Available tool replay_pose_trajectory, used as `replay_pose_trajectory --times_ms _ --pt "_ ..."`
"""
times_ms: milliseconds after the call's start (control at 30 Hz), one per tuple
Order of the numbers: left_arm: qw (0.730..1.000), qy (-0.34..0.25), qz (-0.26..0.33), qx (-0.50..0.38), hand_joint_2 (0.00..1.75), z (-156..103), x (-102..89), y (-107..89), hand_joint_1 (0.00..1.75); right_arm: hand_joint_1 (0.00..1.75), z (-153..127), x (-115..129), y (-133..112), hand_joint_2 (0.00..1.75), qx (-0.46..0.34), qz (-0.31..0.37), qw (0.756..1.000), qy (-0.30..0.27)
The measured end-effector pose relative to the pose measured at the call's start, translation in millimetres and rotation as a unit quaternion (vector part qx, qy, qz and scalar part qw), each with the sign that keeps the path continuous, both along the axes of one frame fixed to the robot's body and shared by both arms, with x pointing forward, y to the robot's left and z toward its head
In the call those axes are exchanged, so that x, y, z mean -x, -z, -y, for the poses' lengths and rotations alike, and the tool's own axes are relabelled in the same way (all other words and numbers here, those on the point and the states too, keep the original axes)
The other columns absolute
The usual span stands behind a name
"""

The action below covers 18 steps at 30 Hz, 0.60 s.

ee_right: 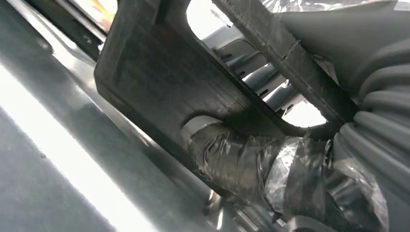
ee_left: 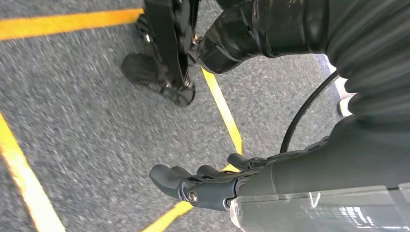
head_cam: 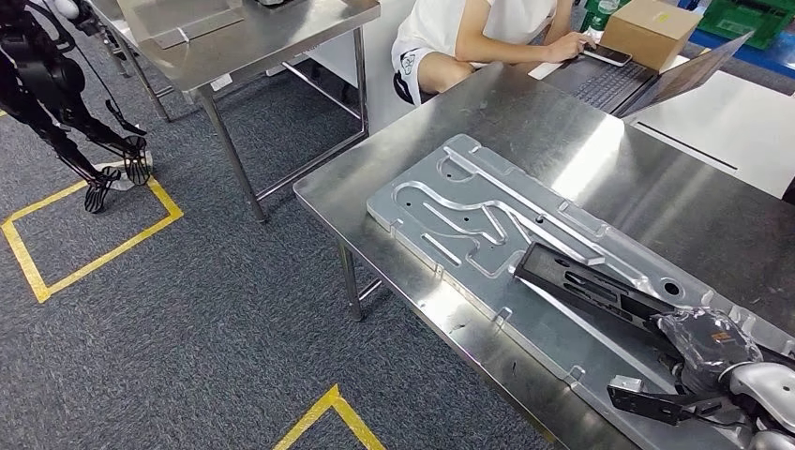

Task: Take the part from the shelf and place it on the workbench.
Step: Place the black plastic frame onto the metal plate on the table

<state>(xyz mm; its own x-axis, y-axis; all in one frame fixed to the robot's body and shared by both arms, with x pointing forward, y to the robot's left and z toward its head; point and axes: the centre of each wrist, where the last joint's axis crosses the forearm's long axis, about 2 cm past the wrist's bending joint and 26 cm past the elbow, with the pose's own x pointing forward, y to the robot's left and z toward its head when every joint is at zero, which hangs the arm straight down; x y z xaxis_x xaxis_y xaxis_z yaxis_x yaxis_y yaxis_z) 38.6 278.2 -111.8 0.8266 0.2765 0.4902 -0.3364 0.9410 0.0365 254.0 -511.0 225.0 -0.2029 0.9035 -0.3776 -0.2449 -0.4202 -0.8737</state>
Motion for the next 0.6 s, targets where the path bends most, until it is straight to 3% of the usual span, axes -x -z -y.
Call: replay_pose_trajectory --times_ms 67,200,333,467,600 --pt "1.000 -0.003 -0.003 -0.001 1.75 -0.4 2.9 0.3 0.00 1.75 1.0 3.7 4.1 1.75 -0.013 0.002 1.000 0.011" --pt "1.000 -0.010 -0.001 -0.005 1.75 -1.4 6.5 0.7 0.00 0.00 6.9 11.7 8.1 0.00 -0.031 0.004 0.999 0.036" --pt "1.000 -0.010 0.009 -0.004 1.75 -1.2 7.0 0.7 0.00 0.00 15.9 22.2 10.3 0.00 -0.034 -0.003 0.998 0.058" --pt "1.000 -0.012 0.017 -0.003 0.00 -1.1 6.0 0.6 0.00 0.00 21.0 28.6 11.0 0.00 -0.039 -0.005 0.997 0.070" --pt "1.000 -0.018 0.021 0.003 0.00 -1.0 6.1 0.7 0.00 0.00 22.8 34.8 15.2 0.00 -0.042 -0.014 0.996 0.080"
